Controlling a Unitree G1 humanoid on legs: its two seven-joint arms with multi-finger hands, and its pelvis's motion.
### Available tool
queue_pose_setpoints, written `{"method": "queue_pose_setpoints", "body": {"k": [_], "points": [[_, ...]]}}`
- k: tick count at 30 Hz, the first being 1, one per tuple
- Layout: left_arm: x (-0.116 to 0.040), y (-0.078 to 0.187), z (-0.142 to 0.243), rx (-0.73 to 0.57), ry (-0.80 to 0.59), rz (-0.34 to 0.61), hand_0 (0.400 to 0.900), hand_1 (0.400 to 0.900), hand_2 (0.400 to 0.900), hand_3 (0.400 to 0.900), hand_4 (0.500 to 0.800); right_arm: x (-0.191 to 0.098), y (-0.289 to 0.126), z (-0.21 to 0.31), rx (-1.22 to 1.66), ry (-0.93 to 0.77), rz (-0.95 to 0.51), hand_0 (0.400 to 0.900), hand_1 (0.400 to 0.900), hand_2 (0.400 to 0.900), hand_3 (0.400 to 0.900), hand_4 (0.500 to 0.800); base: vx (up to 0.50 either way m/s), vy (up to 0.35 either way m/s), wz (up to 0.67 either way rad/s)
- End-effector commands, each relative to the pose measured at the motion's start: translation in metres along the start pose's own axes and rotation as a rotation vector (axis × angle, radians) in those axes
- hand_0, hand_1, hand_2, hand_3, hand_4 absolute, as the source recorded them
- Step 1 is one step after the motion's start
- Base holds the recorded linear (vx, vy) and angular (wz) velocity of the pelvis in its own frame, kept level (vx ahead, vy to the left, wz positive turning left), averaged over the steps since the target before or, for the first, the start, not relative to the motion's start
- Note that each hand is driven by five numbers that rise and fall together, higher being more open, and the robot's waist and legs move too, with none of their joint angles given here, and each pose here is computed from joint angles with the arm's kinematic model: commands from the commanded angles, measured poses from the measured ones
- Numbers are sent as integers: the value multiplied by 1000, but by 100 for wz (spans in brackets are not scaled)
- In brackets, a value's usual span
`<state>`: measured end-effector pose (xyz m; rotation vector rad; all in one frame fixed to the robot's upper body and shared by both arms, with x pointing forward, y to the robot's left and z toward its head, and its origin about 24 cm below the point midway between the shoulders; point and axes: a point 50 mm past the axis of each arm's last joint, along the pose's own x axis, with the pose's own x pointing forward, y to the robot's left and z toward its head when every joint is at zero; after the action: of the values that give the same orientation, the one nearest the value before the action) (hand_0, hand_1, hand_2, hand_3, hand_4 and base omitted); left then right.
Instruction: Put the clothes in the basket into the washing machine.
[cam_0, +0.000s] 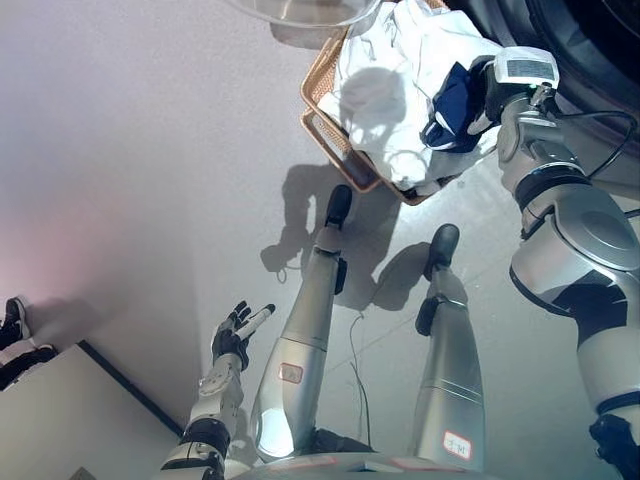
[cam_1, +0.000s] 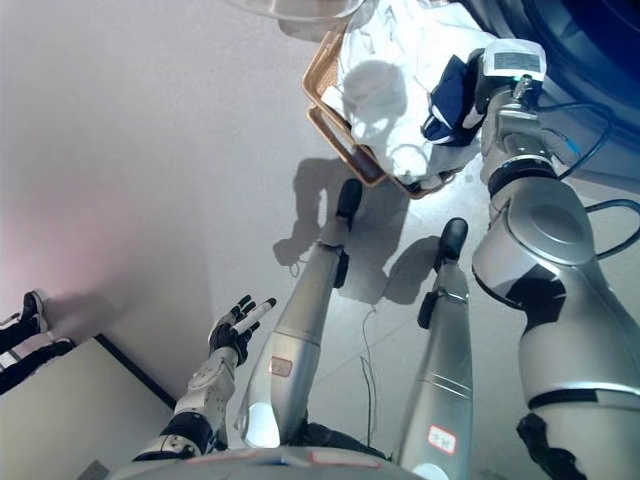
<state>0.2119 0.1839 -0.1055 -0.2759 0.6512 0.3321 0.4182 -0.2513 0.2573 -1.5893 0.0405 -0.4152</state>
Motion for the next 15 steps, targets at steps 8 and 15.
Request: {"method": "queue_pose_setpoints", "body": {"k": [8,15], "points": [[-5,19,-16,-16,49,110,900,900,900,900,800,9,-80,-12,-5,27,-223,400,400,400,400,500,-30,43,2],[-6,22,-21,-16,65,128,900,900,900,900,800,9,-84,-14,30,26,-236,400,400,400,400,500,-6,38,-5]]}}
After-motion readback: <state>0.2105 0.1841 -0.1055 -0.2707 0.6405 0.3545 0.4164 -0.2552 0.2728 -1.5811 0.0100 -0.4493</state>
